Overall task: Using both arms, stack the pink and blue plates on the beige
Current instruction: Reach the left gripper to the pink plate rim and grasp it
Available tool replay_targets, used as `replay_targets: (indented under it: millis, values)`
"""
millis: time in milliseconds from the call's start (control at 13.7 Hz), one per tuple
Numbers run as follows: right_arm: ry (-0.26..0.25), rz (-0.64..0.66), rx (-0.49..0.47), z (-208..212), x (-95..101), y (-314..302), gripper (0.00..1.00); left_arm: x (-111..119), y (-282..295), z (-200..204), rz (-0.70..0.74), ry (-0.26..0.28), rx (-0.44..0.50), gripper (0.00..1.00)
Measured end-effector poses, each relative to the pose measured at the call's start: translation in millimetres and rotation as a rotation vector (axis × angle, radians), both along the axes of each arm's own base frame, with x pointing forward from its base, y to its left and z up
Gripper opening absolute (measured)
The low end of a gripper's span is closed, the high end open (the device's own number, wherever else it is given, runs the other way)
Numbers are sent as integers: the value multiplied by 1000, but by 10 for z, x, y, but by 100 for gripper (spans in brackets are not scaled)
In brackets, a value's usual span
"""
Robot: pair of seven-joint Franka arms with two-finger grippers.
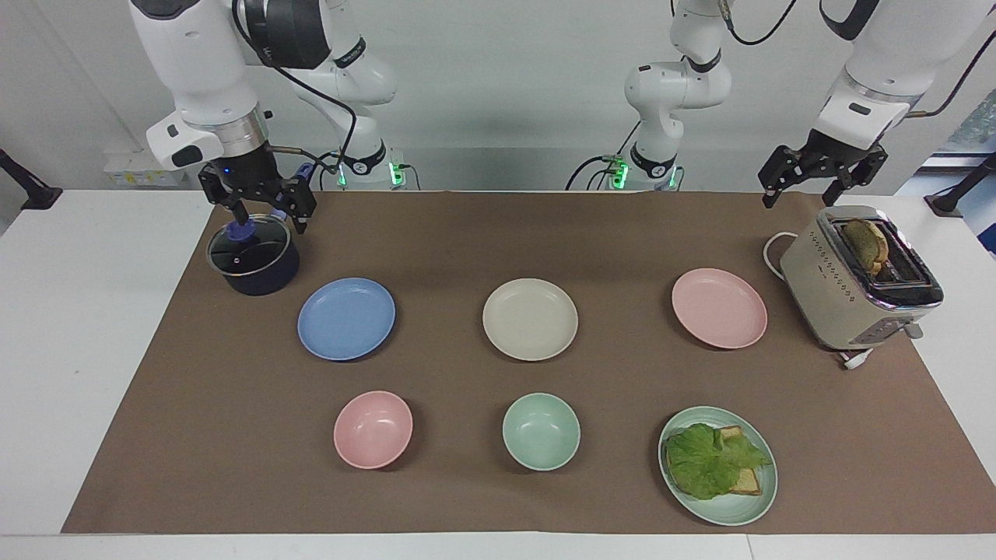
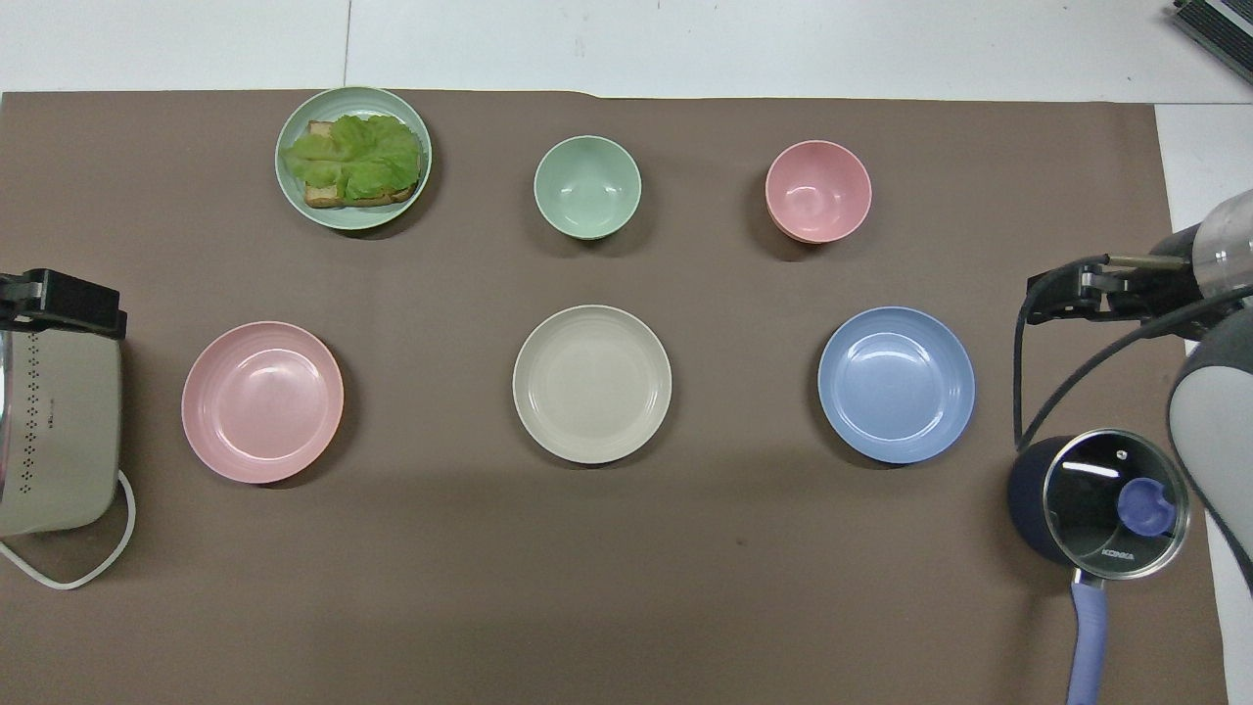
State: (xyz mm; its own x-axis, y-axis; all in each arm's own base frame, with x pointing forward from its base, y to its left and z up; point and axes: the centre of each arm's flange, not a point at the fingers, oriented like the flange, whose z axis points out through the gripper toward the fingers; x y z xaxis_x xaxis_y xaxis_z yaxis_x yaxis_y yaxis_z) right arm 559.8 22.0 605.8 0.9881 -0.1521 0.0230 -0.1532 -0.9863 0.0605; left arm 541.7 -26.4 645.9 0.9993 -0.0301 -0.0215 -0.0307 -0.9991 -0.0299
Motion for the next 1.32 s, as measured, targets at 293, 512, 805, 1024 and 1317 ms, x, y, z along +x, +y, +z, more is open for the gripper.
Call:
replay_targets:
  millis: [293, 512, 805, 1024, 1317]
  values:
    - [0, 0, 0, 0, 0, 0, 100, -11, 281, -969, 47, 106, 3, 100]
    - [0, 0, 0, 0, 0, 0, 100, -89, 595, -1594, 100, 143, -1, 100]
    - [0, 0, 0, 1, -1, 1, 100, -195, 806, -2395, 138, 174, -8, 100]
    - [0, 2, 1, 1, -1, 10, 100, -182, 835, -2911, 160, 190, -11, 100]
    - [-17, 2, 21, 7, 18, 33, 100, -244, 866, -3222, 285, 193, 0, 100]
